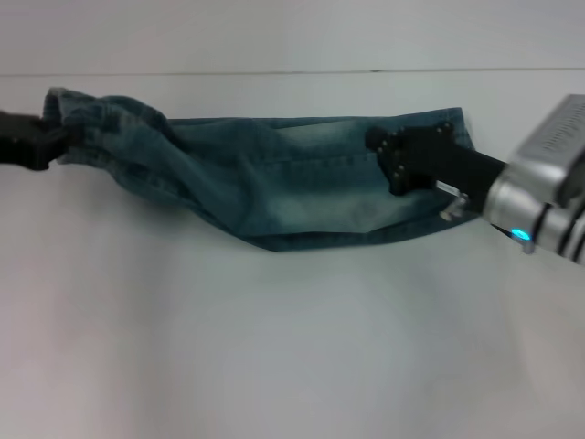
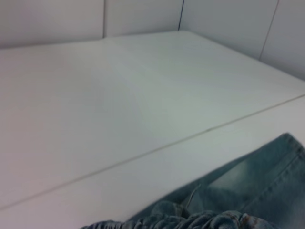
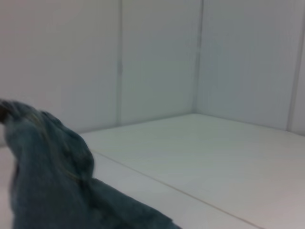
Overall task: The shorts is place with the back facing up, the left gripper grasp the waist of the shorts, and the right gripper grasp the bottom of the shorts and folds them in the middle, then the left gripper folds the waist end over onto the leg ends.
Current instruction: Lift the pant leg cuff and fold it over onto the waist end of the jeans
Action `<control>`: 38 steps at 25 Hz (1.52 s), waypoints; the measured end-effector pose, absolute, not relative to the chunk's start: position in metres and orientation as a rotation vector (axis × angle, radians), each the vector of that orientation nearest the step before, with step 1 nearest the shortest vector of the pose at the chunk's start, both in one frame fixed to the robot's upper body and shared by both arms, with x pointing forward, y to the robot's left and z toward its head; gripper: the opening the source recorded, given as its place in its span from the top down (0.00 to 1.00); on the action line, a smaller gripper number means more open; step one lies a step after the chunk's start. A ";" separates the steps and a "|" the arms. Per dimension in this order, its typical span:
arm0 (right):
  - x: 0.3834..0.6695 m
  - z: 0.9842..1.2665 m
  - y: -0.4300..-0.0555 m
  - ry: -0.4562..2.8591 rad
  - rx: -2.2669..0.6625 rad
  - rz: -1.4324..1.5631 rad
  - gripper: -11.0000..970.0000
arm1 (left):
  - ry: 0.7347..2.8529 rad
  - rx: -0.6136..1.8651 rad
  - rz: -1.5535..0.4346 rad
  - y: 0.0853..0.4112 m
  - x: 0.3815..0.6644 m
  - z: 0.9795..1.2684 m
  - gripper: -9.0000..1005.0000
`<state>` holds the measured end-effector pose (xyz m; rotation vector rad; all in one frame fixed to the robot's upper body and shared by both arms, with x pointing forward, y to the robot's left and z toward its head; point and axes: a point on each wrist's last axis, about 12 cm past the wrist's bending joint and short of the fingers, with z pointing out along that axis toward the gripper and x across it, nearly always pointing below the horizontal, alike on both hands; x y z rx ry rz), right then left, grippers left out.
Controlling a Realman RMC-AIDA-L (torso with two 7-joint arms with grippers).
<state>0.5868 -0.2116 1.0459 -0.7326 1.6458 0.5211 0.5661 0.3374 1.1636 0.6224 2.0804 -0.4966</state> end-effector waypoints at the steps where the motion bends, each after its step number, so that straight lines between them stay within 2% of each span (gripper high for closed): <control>1: 0.591 1.045 -0.205 1.648 -0.731 0.497 0.94 | 2.074 0.627 -0.500 0.335 0.569 1.167 0.91; 3: 0.596 1.043 -0.193 1.655 -0.723 0.452 0.97 | 2.063 0.636 -0.511 0.330 0.574 1.172 0.91; 8: 0.605 1.041 -0.179 1.697 -0.720 0.391 0.99 | 2.020 0.680 -0.566 0.314 0.587 1.194 0.91; 22: 0.613 1.035 -0.155 1.820 -0.855 0.324 0.99 | 1.925 0.879 -0.672 0.239 0.608 1.265 0.92; 29: 0.608 1.035 -0.136 1.802 -0.985 0.357 0.99 | 1.912 0.928 -0.707 0.212 0.609 1.277 0.92; 38: 0.580 1.025 -0.103 1.778 -1.167 0.479 0.99 | 1.911 0.982 -0.709 0.189 0.609 1.281 0.93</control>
